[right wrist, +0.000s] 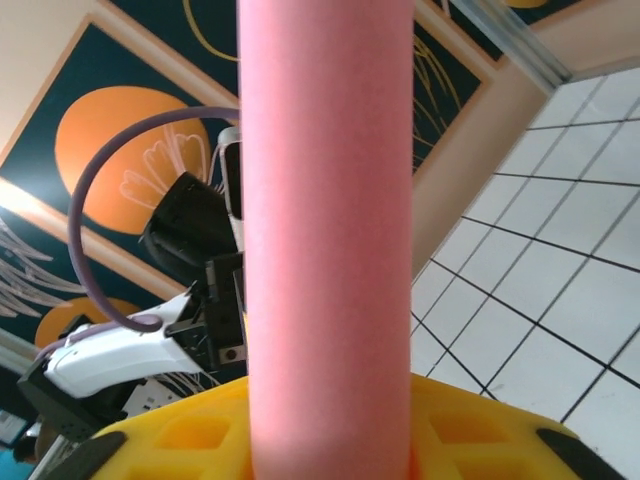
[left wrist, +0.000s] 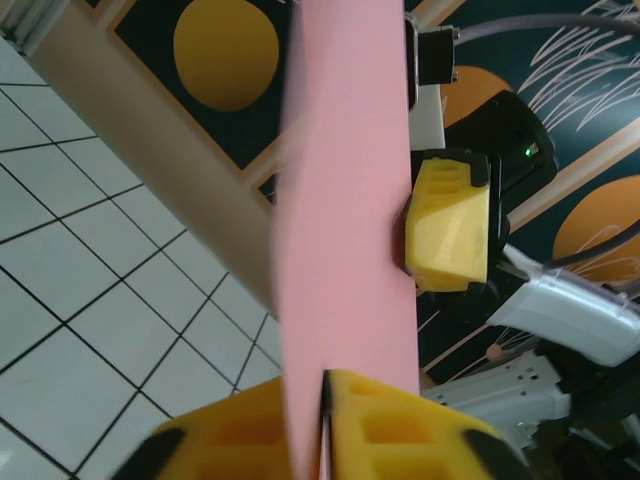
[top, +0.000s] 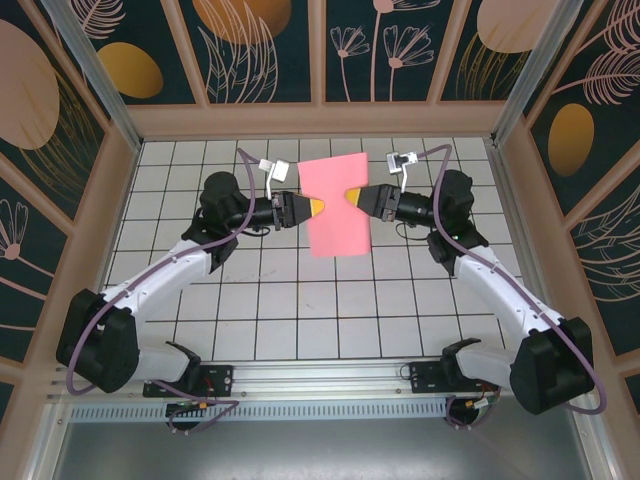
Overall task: Fold a paper plane with a square sheet of paper (fold left side to right side)
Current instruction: First fold in half a square sheet of paper at the center of the table.
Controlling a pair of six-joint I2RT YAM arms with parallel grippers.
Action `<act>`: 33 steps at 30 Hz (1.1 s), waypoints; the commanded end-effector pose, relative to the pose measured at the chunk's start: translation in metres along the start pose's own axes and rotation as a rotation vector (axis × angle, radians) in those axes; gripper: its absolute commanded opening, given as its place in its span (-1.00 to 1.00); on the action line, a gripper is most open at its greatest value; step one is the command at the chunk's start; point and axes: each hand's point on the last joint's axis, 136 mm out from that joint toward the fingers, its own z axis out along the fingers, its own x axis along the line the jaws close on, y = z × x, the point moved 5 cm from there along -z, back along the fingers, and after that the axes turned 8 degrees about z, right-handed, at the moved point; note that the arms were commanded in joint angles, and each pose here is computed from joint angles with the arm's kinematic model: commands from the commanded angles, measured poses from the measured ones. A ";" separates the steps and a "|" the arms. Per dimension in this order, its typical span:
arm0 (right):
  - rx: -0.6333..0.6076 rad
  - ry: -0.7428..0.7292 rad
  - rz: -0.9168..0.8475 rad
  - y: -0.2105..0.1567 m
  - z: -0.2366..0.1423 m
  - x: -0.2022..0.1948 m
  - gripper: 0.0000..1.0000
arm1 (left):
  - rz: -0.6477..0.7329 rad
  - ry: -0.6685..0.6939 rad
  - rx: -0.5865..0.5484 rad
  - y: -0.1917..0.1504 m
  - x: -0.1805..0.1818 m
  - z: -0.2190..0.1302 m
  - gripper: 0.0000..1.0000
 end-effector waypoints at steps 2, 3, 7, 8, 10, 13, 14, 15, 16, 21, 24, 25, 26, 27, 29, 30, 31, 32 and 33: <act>-0.027 -0.188 0.011 0.002 -0.005 -0.029 -0.03 | -0.033 0.089 0.059 -0.017 0.021 0.002 -1.00; -0.034 -0.244 0.020 0.001 -0.010 -0.038 0.07 | -0.052 0.124 0.081 -0.025 0.030 0.001 -1.00; -0.069 -0.514 0.063 -0.008 -0.031 -0.076 0.38 | -0.146 0.254 0.145 -0.059 0.064 -0.005 -1.00; -0.072 -0.580 0.068 -0.010 -0.036 -0.084 0.41 | -0.177 0.290 0.160 -0.067 0.072 -0.007 -1.00; -0.069 -0.719 0.090 -0.018 -0.048 -0.104 0.48 | -0.242 0.368 0.188 -0.084 0.092 -0.014 -1.00; -0.040 -0.809 0.123 -0.032 -0.055 -0.125 0.50 | -0.285 0.443 0.211 -0.097 0.116 -0.021 -1.00; -0.034 -0.816 0.134 -0.036 -0.056 -0.130 0.51 | -0.287 0.464 0.218 -0.099 0.122 -0.023 -1.00; -0.024 -0.818 0.147 -0.040 -0.055 -0.136 0.51 | -0.291 0.488 0.233 -0.101 0.130 -0.024 -1.00; -0.017 -0.825 0.160 -0.045 -0.055 -0.142 0.51 | -0.286 0.502 0.255 -0.103 0.138 -0.024 -1.00; 0.014 -0.872 0.201 -0.059 -0.054 -0.167 0.50 | -0.277 0.561 0.346 -0.109 0.171 -0.022 -1.00; 0.030 -0.877 0.214 -0.063 -0.049 -0.176 0.48 | -0.292 0.588 0.398 -0.117 0.193 -0.019 -1.00; 0.037 -0.872 0.214 -0.063 -0.047 -0.177 0.47 | -0.293 0.595 0.411 -0.118 0.197 -0.019 -1.00; 0.044 -0.870 0.215 -0.064 -0.044 -0.180 0.44 | -0.295 0.602 0.425 -0.120 0.201 -0.019 -1.00; 0.051 -0.866 0.217 -0.064 -0.041 -0.182 0.40 | -0.297 0.611 0.436 -0.121 0.204 -0.019 -1.00; 0.063 -0.865 0.225 -0.064 -0.036 -0.188 0.34 | -0.296 0.625 0.449 -0.121 0.208 -0.019 -1.00; 0.073 -0.861 0.230 -0.064 -0.032 -0.191 0.31 | -0.292 0.632 0.450 -0.120 0.209 -0.019 -1.00; 0.080 -0.858 0.234 -0.064 -0.028 -0.194 0.29 | -0.287 0.633 0.450 -0.119 0.208 -0.019 -1.00; 0.085 -0.855 0.235 -0.062 -0.023 -0.197 0.29 | -0.283 0.632 0.448 -0.118 0.208 -0.019 -1.00; 0.093 -0.857 0.236 -0.061 -0.019 -0.201 0.27 | -0.281 0.633 0.447 -0.117 0.208 -0.018 -1.00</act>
